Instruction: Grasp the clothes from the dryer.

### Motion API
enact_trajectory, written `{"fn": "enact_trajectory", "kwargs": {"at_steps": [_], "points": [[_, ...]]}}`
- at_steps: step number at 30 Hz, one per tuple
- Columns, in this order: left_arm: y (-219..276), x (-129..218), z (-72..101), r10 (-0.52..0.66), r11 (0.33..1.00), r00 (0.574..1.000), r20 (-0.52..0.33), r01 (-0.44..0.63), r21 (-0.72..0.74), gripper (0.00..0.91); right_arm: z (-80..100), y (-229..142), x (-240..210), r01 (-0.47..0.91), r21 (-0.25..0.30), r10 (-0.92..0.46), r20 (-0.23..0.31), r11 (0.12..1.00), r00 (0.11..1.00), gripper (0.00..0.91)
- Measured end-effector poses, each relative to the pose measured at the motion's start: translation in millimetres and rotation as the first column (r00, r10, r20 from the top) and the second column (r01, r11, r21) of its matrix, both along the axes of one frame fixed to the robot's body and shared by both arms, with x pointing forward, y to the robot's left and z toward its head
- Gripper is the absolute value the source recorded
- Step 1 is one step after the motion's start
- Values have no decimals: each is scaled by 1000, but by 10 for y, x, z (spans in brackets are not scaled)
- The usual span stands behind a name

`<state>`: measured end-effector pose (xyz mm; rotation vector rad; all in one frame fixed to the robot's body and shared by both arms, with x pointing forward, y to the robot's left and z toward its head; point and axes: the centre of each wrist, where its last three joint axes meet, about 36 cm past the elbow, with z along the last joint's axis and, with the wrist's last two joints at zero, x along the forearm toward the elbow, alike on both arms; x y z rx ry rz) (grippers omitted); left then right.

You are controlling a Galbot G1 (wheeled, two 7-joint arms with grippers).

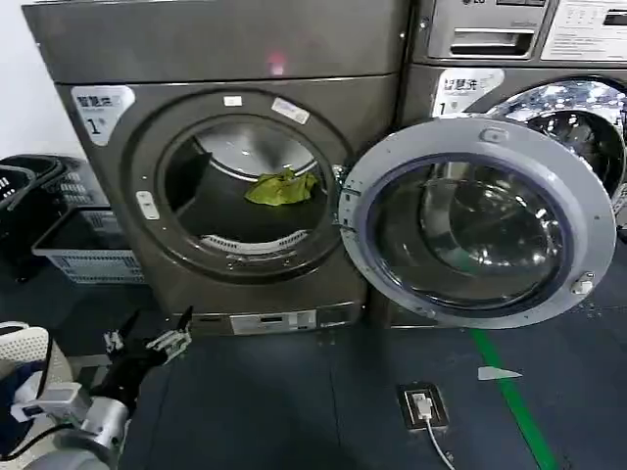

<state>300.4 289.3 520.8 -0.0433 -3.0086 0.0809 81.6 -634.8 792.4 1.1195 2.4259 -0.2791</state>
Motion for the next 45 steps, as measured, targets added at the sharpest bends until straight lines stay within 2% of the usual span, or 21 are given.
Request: {"fn": "enact_trajectory", "kwargs": {"at_steps": [6, 16, 26, 45], "points": [[-3, 2, 7, -2, 1000, 1000, 4, 2, -1, 907, -30, 6, 39, -7, -5, 7, -1, 1000, 1000, 907], [-5, -20, 49, 1, 1000, 1000, 21, -1, 3, 907, -58, 20, 78, -44, -49, 45, 14, 998, 999, 907], [21, -3, 95, -14, 1000, 999, 40, 13, 22, 907, -38, 49, 74, -64, -74, 64, 0, 995, 998, 907], [8, 47, 94, -28, 999, 998, 48, 27, 19, 907, 8, 91, 72, -100, -58, 100, 1, 993, 995, 907]]}}
